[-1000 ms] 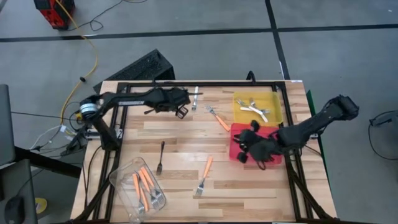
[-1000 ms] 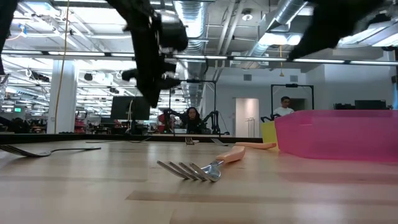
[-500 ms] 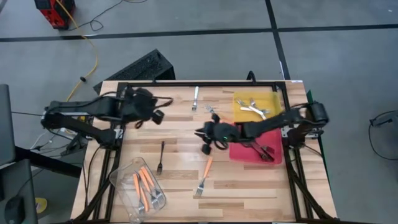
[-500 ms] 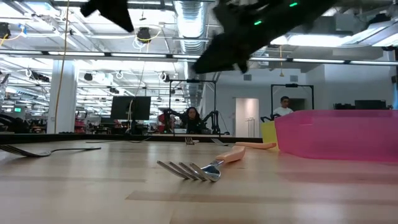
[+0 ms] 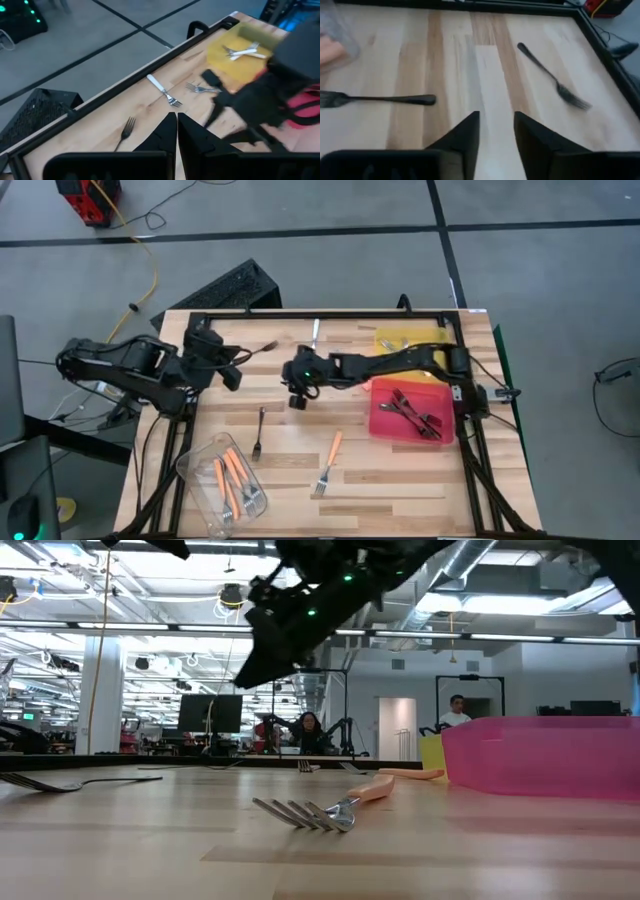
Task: Sort silverware by color (type)
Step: Move the black forks to the center of the table
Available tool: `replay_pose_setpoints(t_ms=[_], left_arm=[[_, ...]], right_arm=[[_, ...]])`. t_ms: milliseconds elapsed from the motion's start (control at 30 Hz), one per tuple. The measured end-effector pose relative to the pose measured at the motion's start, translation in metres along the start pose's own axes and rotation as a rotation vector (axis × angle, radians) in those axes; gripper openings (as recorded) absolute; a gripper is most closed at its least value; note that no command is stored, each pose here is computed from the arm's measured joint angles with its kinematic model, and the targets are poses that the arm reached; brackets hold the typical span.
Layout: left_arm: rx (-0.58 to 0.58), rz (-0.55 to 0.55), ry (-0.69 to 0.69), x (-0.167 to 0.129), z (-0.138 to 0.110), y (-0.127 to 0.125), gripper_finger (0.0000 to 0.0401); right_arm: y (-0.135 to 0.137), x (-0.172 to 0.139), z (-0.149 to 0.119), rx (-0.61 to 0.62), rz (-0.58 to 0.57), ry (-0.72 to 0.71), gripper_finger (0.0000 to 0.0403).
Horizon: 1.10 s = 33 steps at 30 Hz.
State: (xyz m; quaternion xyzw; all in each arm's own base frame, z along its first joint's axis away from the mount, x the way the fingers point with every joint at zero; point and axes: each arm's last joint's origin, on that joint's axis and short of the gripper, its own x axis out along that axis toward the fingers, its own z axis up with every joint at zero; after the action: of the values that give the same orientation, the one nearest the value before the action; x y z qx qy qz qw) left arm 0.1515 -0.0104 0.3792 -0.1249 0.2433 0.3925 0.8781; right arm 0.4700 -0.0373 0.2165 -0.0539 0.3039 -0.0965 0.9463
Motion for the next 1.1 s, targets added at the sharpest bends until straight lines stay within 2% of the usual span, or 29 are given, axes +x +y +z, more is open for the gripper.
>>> replay_pose_setpoints(t_ms=[133,233,400,533,767,933,1033,1100], left_arm=[[0.009,-0.028,-0.002,-0.007,-0.002,0.004,0.0000],[0.019,-0.038,0.002,-0.009,-0.004,0.004,0.0000],[0.040,-0.044,0.011,-0.011,-0.006,0.003,0.0000],[0.033,-0.039,0.003,-0.011,-0.006,0.003,0.0000],[0.017,0.002,-0.034,-0.011,-0.005,0.005,0.0000],[0.014,0.053,-0.060,-0.010,-0.004,0.008,0.0000],[0.006,0.074,-0.033,-0.005,-0.003,0.010,0.0000],[0.007,0.088,0.015,0.000,-0.003,0.013,0.0000]], right_arm=[[-0.014,0.016,0.013,-0.072,-0.017,0.035,0.0195],[-0.024,0.023,0.024,-0.122,-0.030,0.050,0.0211],[-0.045,0.039,0.037,-0.092,-0.066,0.041,0.0219],[-0.062,0.057,0.034,0.088,-0.108,0.053,0.0219],[-0.097,0.078,0.014,0.356,-0.305,0.172,0.0208],[-0.113,0.078,0.010,0.409,-0.337,0.206,0.0180],[-0.114,0.077,0.007,0.403,-0.333,0.233,0.0128],[-0.113,0.074,0.007,0.378,-0.300,0.261,0.0077]])
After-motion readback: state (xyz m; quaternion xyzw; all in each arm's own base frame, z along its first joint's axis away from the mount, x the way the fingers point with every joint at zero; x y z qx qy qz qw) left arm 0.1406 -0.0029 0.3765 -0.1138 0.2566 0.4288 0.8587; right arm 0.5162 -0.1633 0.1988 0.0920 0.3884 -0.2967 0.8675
